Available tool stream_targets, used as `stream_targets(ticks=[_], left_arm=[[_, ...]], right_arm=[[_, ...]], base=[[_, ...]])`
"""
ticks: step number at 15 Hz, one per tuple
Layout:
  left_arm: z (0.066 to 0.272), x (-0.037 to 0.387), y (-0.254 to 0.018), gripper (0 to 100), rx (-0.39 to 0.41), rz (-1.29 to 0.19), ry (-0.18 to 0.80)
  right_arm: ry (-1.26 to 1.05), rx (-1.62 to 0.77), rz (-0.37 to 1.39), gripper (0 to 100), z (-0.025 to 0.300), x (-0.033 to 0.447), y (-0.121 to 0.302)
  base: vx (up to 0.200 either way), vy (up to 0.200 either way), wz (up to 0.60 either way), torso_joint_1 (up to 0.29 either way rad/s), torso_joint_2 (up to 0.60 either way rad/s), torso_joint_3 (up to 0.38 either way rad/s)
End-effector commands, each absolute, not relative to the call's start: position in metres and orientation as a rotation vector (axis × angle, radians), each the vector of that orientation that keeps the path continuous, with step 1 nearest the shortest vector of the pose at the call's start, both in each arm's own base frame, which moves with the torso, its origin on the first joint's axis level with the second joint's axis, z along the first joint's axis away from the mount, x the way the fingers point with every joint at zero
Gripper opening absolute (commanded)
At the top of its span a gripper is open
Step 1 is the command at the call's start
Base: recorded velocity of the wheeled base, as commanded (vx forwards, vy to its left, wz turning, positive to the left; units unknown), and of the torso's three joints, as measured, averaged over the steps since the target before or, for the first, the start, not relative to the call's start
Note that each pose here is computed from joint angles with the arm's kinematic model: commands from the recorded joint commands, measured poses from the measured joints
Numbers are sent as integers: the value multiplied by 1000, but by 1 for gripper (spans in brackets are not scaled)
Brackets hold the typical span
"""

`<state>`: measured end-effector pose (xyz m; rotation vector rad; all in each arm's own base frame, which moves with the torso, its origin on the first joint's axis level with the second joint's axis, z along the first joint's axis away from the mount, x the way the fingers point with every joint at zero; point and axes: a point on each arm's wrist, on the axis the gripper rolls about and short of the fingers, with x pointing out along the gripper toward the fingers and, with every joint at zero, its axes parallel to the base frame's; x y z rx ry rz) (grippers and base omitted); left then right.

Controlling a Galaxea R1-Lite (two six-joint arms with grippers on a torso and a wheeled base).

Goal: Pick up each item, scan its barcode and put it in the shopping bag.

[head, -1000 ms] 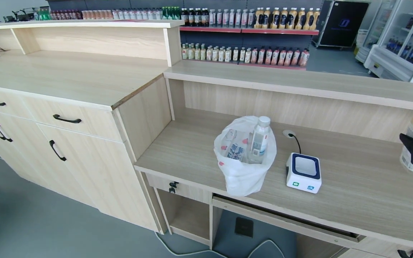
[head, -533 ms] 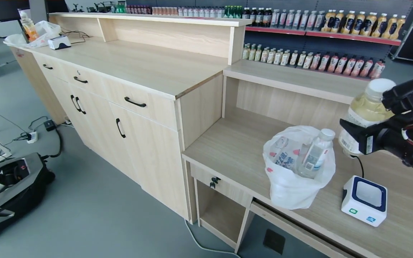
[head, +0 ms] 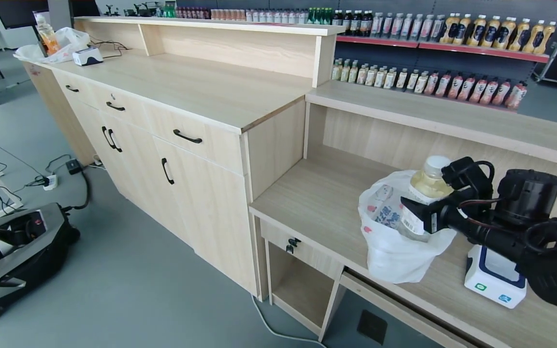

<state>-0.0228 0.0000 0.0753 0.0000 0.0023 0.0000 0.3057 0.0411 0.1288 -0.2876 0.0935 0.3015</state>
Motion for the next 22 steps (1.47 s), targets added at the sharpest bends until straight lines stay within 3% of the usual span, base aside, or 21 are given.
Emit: stream_targets(ticks=[1, 13, 18, 19, 22], left_arm=[[75, -23, 0, 100, 0, 0, 2], [75, -23, 0, 100, 0, 0, 2], [75, -23, 0, 100, 0, 0, 3], [75, -23, 0, 100, 0, 0, 3], [75, -23, 0, 100, 0, 0, 3]], right_arm=[[185, -282, 324, 0, 96, 318, 44], [220, -190, 343, 0, 29, 347, 55], [227, -196, 344, 0, 23, 348, 56], [230, -198, 344, 100, 23, 348, 56], [214, -190, 342, 100, 29, 348, 56]], base=[[0, 0, 0, 0, 0, 0], [0, 0, 0, 0, 0, 0], [0, 0, 0, 0, 0, 0], [0, 0, 0, 0, 0, 0], [0, 0, 0, 0, 0, 0]])
